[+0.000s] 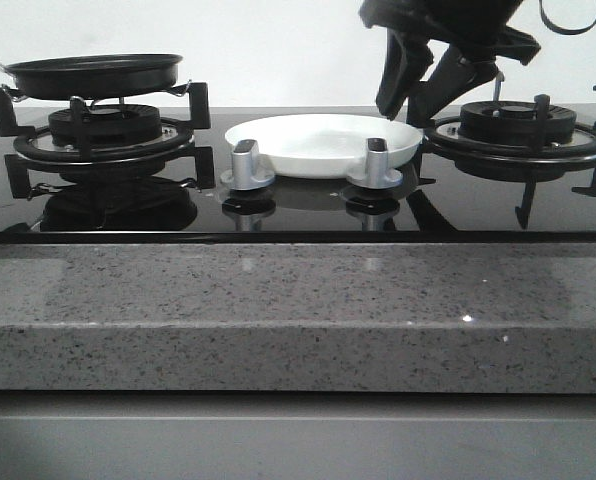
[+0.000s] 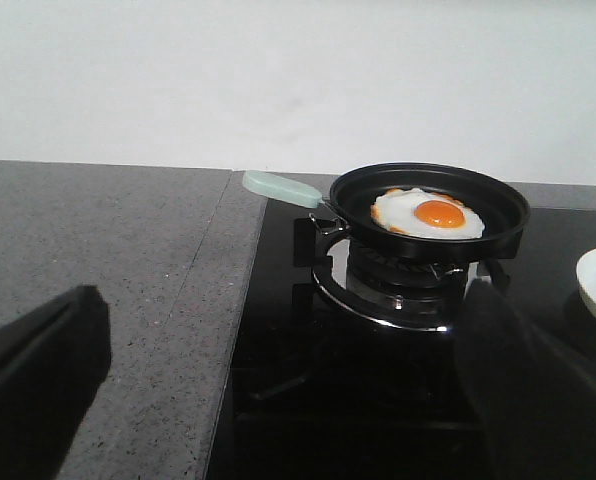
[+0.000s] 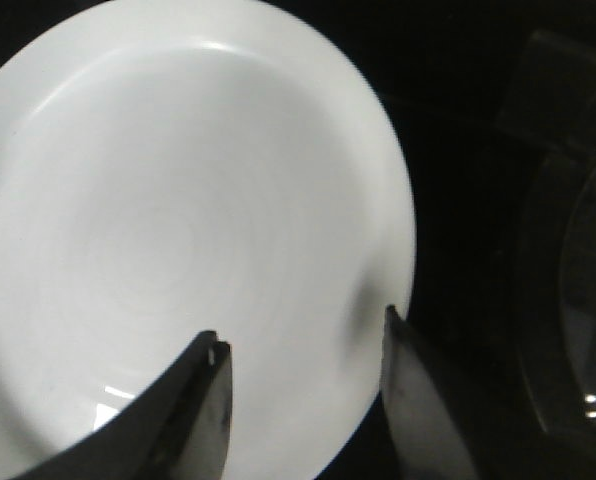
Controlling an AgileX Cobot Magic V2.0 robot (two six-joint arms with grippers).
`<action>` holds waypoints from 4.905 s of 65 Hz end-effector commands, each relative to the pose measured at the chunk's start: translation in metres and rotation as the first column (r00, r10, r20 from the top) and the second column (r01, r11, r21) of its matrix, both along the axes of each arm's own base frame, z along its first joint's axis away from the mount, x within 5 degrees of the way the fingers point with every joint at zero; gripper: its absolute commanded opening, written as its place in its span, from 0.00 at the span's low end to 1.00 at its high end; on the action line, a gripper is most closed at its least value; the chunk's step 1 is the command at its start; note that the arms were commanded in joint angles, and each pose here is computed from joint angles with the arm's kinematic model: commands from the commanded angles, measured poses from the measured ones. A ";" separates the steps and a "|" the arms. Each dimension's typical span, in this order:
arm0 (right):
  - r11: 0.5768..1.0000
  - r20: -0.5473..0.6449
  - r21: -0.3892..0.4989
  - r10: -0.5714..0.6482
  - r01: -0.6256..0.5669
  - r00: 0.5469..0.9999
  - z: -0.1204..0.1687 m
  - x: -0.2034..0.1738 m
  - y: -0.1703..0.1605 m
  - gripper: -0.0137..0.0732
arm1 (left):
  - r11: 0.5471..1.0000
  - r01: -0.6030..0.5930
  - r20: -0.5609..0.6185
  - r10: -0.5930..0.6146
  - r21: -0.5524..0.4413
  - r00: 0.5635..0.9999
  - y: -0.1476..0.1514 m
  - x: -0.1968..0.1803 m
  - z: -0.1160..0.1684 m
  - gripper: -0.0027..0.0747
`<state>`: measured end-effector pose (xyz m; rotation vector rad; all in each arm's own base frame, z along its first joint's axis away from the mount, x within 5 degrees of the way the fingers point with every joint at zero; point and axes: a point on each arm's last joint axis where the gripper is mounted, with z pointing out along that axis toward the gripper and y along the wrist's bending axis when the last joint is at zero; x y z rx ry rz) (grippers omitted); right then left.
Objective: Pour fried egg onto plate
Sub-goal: 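Lower the right gripper onto the white plate rim and grasp it, then lift the white plate with the right gripper toward the frying pan, then reach the left gripper to the pale green pan handle and grasp it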
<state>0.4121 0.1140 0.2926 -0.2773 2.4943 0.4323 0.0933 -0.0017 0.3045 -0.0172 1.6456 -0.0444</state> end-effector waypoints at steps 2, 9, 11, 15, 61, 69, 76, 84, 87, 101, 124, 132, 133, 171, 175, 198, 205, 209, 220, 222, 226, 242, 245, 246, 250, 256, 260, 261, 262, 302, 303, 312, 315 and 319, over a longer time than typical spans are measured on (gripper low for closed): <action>0.999 0.102 0.031 -0.016 0.013 0.995 0.033 0.003 -0.006 0.58 | 1.000 0.011 0.111 -0.010 -0.011 0.994 -0.001 0.001 0.019 0.93; 1.000 0.087 0.028 -0.014 0.011 0.996 0.029 0.009 -0.006 0.58 | 1.000 0.011 0.111 -0.010 -0.011 0.994 -0.001 0.001 0.019 0.93; 1.000 0.079 0.026 -0.011 0.009 0.997 0.027 0.011 -0.006 0.58 | 1.000 0.011 0.111 -0.010 -0.011 0.994 -0.001 0.001 0.019 0.93; 1.000 0.068 0.024 -0.005 0.004 0.998 0.024 0.015 -0.004 0.58 | 1.000 0.011 0.111 -0.010 -0.011 0.994 -0.001 0.001 0.019 0.93; 1.000 0.023 0.011 0.008 -0.008 1.000 0.012 0.022 -0.003 0.58 | 1.000 0.011 0.111 -0.010 -0.011 0.994 -0.001 0.001 0.019 0.93; 1.000 0.015 0.012 0.010 -0.010 1.000 0.011 0.022 -0.002 0.56 | 1.000 0.011 0.111 -0.010 -0.011 0.994 -0.001 0.001 0.019 0.93; 1.000 0.015 0.012 0.010 -0.010 1.000 0.011 0.022 -0.002 0.39 | 1.000 0.011 0.111 -0.010 -0.011 0.994 -0.001 0.001 0.019 0.93; 1.000 0.021 0.013 0.009 -0.009 1.000 0.012 0.023 -0.002 0.14 | 1.000 0.011 0.111 -0.010 -0.011 0.994 -0.001 0.001 0.019 0.93; 1.000 0.027 0.014 0.009 -0.009 1.000 0.014 0.023 -0.002 0.07 | 1.000 0.011 0.111 -0.010 -0.011 0.994 -0.001 0.001 0.019 0.93; 0.999 0.068 0.031 0.019 -0.021 0.997 0.038 0.024 -0.002 0.09 | 1.000 0.011 0.111 -0.010 -0.011 0.994 -0.001 0.001 0.019 0.93; 0.995 0.038 0.052 0.084 -0.086 0.996 0.081 0.011 0.001 0.09 | 1.000 0.011 0.109 -0.010 -0.011 0.994 -0.001 0.001 0.019 0.93; 0.992 -0.019 0.050 0.117 -0.116 0.993 0.083 0.004 0.001 0.09 | 1.000 0.011 0.109 -0.010 -0.011 0.994 -0.001 0.001 0.019 0.93; 0.992 -0.021 0.049 0.118 -0.117 0.993 0.083 0.004 0.001 0.09 | 1.000 0.011 0.109 -0.010 -0.011 0.994 -0.001 0.001 0.019 0.93; 0.979 0.132 0.182 0.073 -0.097 0.989 0.064 -0.066 -0.001 0.09 | 1.000 0.011 0.109 -0.010 -0.011 0.994 -0.001 0.001 0.019 0.93; 0.978 0.137 0.190 0.066 -0.092 0.988 0.055 -0.077 -0.001 0.09 | 1.000 0.011 0.109 -0.010 -0.011 0.994 -0.001 0.001 0.019 0.93; 0.975 0.145 0.218 0.005 -0.036 0.989 0.039 -0.098 -0.007 0.09 | 1.000 0.011 0.104 -0.010 -0.010 0.995 -0.001 0.001 0.018 0.93; 0.975 0.139 0.217 0.008 -0.038 0.990 0.038 -0.098 -0.007 0.09 | 1.000 0.011 0.104 -0.010 -0.010 0.995 -0.001 0.001 0.018 0.93; 0.975 0.138 0.217 0.008 -0.038 0.990 0.037 -0.098 -0.007 0.09 | 1.000 0.011 0.104 -0.010 -0.014 0.995 -0.001 0.001 0.018 0.93; 0.975 0.138 0.217 0.008 -0.038 0.990 0.037 -0.098 -0.007 0.09 | 0.996 0.014 0.066 -0.008 -0.088 0.998 -0.001 0.004 0.017 0.93; 0.975 0.138 0.217 0.008 -0.038 0.990 0.037 -0.098 -0.007 0.09 | 0.992 0.011 0.055 -0.004 -0.128 0.998 -0.001 0.006 0.018 0.93; 0.975 0.138 0.217 0.008 -0.038 0.990 0.037 -0.098 -0.007 0.09 | 0.977 -0.007 0.029 0.013 -0.213 0.999 0.000 0.014 0.021 0.93; 0.975 0.138 0.217 0.008 -0.038 0.990 0.037 -0.098 -0.007 0.09 | 0.883 -0.140 -0.178 0.065 -0.449 0.982 0.010 0.067 0.037 0.92; 0.975 0.138 0.217 0.008 -0.038 0.990 0.037 -0.098 -0.007 0.09 | 0.876 -0.154 -0.229 0.051 -0.458 0.972 0.010 0.082 0.041 0.89; 0.975 0.138 0.217 0.008 -0.038 0.990 0.037 -0.098 -0.007 0.09 | 0.874 -0.156 -0.239 0.047 -0.460 0.970 0.010 0.086 0.042 0.88; 0.975 0.138 0.217 0.008 -0.038 0.990 0.037 -0.098 -0.007 0.09 | 0.863 -0.169 -0.287 0.030 -0.475 0.957 0.010 0.102 0.043 0.84; 0.975 0.138 0.217 0.008 -0.038 0.990 0.037 -0.098 -0.007 0.09 | 0.844 -0.183 -0.323 0.013 -0.504 0.946 0.011 0.126 0.047 0.79; 0.975 0.138 0.217 0.008 -0.038 0.990 0.037 -0.098 -0.007 0.09 | 0.829 -0.188 -0.332 0.003 -0.526 0.943 0.012 0.140 0.051 0.76; 0.975 0.138 0.217 0.008 -0.038 0.990 0.037 -0.098 -0.007 0.09 | 0.824 -0.192 -0.340 0.000 -0.533 0.940 0.012 0.145 0.050 0.76; 0.975 0.138 0.217 0.008 -0.038 0.990 0.037 -0.098 -0.007 0.09 | 0.824 -0.192 -0.343 -0.004 -0.533 0.939 0.012 0.148 0.050 0.75; 0.975 0.138 0.217 0.008 -0.038 0.990 0.037 -0.098 -0.007 0.09 | 0.454 -0.069 -0.258 -0.368 -0.888 0.893 0.071 0.247 0.018 0.74; 0.975 0.138 0.217 0.008 -0.038 0.990 0.037 -0.098 -0.007 0.09 | 0.451 -0.066 -0.255 -0.374 -0.890 0.892 0.072 0.249 0.017 0.74; 0.975 0.138 0.217 0.008 -0.038 0.990 0.037 -0.098 -0.007 0.09 | 0.396 -0.042 -0.231 -0.445 -0.917 0.865 0.073 0.268 0.009 0.74; 0.975 0.138 0.217 0.008 -0.038 0.990 0.037 -0.098 -0.007 0.09 | 0.386 -0.029 -0.220 -0.460 -0.922 0.860 0.074 0.273 0.009 0.74; 0.975 0.138 0.217 0.008 -0.038 0.990 0.037 -0.098 -0.007 0.09 | 0.377 -0.021 -0.213 -0.475 -0.926 0.854 0.075 0.279 0.008 0.74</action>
